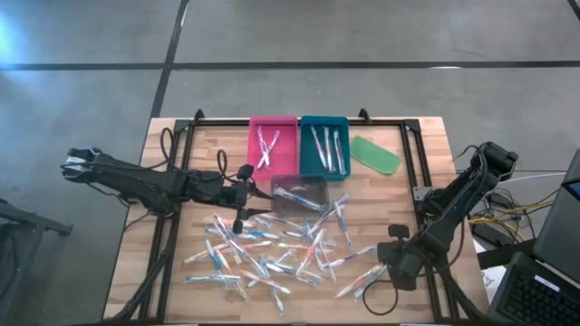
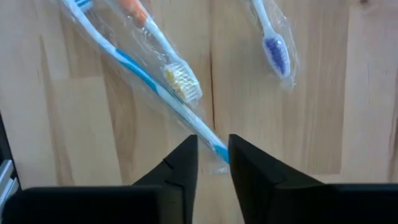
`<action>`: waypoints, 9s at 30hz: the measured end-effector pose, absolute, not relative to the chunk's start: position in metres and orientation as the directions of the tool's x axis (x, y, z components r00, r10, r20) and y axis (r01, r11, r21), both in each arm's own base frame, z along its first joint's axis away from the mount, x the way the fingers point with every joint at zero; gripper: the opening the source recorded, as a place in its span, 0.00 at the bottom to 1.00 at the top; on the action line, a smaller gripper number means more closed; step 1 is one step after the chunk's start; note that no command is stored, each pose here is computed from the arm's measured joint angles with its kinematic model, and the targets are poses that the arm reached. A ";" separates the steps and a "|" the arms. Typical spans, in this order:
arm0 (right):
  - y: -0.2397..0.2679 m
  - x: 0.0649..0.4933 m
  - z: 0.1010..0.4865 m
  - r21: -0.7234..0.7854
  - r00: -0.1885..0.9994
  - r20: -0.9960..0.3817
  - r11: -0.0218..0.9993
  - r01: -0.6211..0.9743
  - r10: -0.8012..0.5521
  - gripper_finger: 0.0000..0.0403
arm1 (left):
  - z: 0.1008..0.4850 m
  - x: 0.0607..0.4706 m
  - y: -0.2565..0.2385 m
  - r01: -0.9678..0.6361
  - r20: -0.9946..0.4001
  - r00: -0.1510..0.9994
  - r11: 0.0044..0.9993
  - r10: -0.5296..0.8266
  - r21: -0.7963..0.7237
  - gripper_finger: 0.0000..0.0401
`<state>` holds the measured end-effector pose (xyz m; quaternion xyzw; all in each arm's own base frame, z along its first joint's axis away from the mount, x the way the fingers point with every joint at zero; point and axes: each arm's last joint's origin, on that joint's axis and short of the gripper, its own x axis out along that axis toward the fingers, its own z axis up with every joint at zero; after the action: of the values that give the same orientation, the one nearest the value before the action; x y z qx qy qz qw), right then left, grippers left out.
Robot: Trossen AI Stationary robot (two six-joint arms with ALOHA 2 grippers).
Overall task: Pick & Place Toothbrushes
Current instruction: Put the blue toothbrush into the transparent gray bin, then put the orange toothbrush into the blue bin
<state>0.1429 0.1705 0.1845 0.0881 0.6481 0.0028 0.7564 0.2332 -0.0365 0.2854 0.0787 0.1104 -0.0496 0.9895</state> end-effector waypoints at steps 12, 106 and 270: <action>0.166 0.139 0.173 0.120 0.140 -0.985 0.983 0.137 0.101 0.39 | 0.285 0.233 -0.036 0.116 -0.226 0.971 0.983 -0.081 0.145 0.41; 0.066 0.265 0.298 0.266 0.610 -0.787 0.841 0.471 -0.092 0.06 | 0.285 0.233 -0.036 0.116 -0.230 0.970 0.983 -0.081 0.145 0.41; -0.006 0.372 0.262 0.185 0.273 -0.960 0.861 0.473 0.056 0.11 | 0.285 0.233 -0.036 0.116 -0.232 0.969 0.983 -0.080 0.146 0.41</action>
<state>0.3716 -0.0055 0.2624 0.2253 0.5872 -0.1361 0.7655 0.2331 -0.0364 0.2847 0.0792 0.1135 -0.0494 0.9891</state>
